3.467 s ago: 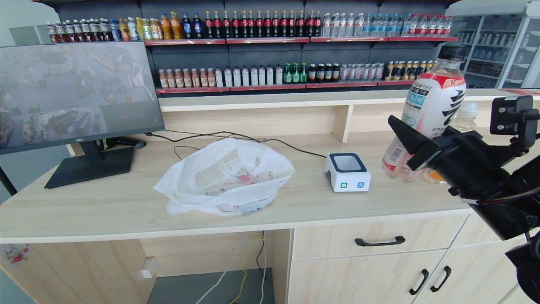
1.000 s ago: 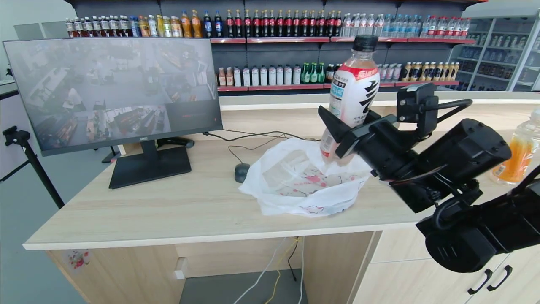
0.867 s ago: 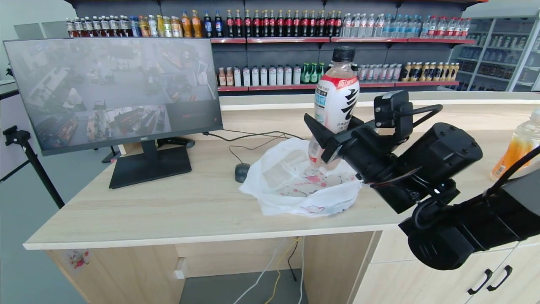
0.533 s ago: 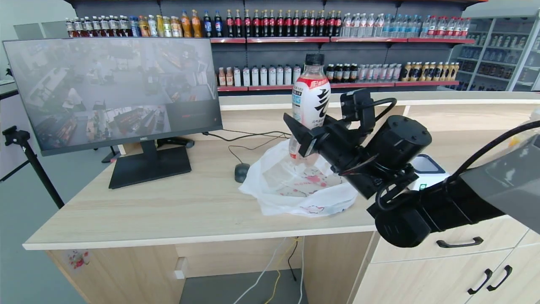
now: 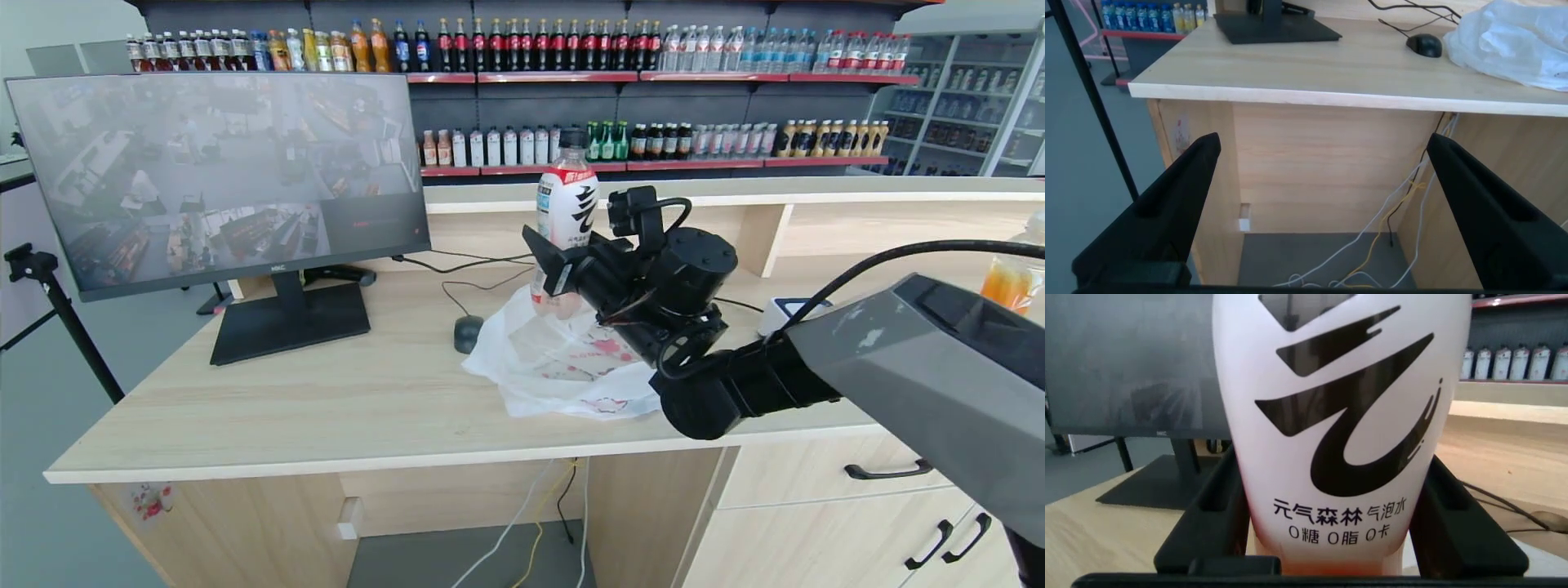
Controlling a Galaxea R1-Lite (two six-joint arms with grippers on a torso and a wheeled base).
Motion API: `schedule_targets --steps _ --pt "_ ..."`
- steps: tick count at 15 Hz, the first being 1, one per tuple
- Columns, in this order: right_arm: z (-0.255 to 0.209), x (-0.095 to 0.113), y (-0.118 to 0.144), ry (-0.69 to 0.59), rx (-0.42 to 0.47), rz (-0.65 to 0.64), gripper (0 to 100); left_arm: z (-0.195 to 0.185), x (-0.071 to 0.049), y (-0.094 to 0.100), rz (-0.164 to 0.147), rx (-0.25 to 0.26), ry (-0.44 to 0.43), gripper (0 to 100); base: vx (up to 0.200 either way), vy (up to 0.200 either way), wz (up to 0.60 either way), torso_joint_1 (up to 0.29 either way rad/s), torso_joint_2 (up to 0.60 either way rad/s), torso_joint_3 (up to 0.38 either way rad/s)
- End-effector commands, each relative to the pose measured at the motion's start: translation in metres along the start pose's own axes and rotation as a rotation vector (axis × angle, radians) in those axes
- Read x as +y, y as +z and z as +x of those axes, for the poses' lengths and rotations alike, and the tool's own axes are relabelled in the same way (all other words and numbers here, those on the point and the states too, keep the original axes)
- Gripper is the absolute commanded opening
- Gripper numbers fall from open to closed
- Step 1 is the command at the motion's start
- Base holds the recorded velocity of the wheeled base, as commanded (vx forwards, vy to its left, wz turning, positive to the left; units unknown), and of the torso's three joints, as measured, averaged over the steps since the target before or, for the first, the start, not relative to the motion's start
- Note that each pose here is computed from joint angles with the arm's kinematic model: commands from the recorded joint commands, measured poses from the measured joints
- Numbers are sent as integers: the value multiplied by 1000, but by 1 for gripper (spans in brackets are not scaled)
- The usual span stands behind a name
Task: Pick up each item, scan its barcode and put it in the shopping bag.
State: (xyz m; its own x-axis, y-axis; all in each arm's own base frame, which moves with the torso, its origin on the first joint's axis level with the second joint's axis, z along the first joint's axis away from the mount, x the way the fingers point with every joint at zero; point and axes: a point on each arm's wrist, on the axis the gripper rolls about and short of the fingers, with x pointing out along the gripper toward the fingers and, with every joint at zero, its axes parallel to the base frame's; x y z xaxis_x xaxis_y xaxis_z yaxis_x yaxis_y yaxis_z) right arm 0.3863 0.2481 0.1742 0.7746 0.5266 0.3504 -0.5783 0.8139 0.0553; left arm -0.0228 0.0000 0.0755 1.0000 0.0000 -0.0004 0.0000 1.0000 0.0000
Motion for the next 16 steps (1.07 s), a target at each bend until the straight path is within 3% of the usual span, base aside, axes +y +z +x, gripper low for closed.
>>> schedule_targets --steps 1,5,16 --pt "5 -9 -23 -18 24 -4 0 0 0 0 0 -2 0 100 0 0 0 0 0 0" --pt "14 -25 -45 -79 45 16 0 0 0 0 -2 -2 0 100 0 0 0 0 0 0" --pt "18 -33 -89 -96 116 18 0 0 0 0 0 -2 0 100 0 0 0 0 0 0"
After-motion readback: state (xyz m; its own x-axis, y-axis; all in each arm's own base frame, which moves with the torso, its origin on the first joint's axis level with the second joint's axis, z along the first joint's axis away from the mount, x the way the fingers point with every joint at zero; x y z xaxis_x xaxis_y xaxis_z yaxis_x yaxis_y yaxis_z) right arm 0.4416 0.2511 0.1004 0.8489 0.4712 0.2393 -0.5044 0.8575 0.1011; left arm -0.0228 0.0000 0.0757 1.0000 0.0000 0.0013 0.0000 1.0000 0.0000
